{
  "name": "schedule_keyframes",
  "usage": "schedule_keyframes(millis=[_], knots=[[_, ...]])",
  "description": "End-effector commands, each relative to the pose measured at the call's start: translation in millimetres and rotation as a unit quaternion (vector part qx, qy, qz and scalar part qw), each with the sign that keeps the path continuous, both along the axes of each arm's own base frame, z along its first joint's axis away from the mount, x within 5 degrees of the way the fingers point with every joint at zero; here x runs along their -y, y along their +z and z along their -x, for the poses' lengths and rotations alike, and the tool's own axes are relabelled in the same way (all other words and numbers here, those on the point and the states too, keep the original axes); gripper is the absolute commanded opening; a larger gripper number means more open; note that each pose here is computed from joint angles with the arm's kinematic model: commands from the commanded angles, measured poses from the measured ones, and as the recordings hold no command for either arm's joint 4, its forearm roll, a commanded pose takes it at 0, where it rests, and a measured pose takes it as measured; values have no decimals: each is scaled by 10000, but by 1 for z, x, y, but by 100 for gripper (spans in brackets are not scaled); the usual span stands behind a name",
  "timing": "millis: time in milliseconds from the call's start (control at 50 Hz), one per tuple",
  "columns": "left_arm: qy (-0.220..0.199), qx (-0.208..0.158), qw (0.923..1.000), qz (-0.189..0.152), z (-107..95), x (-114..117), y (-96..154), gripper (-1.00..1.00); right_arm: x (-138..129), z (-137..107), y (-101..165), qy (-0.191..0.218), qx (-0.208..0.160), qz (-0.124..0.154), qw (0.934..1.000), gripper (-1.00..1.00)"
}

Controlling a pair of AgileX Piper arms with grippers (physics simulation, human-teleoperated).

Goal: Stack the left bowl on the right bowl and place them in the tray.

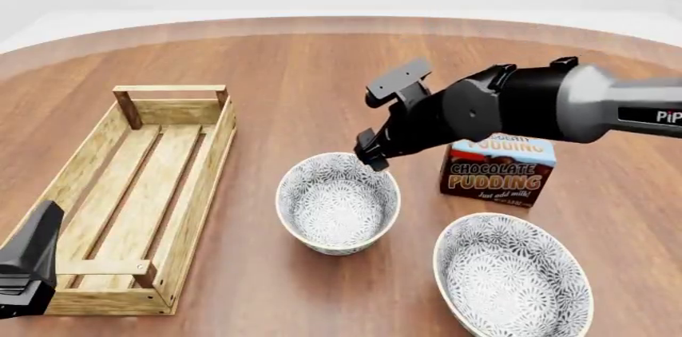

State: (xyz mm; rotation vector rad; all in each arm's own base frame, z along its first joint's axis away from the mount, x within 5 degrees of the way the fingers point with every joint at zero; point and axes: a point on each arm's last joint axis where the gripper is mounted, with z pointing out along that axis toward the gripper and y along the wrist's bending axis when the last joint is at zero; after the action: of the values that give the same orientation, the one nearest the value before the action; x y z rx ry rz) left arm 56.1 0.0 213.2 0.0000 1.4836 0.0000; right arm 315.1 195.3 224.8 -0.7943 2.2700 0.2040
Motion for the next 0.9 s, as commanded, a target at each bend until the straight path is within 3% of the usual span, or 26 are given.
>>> schedule_keyframes(millis=[20, 900], knots=[[0, 0, 10000, 0, 0, 0, 0, 100, -8, -6, -26, 85, -180, 148, 9997, 100], [0, 0, 10000, 0, 0, 0, 0, 100, -17, 1, -77, 6, -503, 140, 9986, 100]])
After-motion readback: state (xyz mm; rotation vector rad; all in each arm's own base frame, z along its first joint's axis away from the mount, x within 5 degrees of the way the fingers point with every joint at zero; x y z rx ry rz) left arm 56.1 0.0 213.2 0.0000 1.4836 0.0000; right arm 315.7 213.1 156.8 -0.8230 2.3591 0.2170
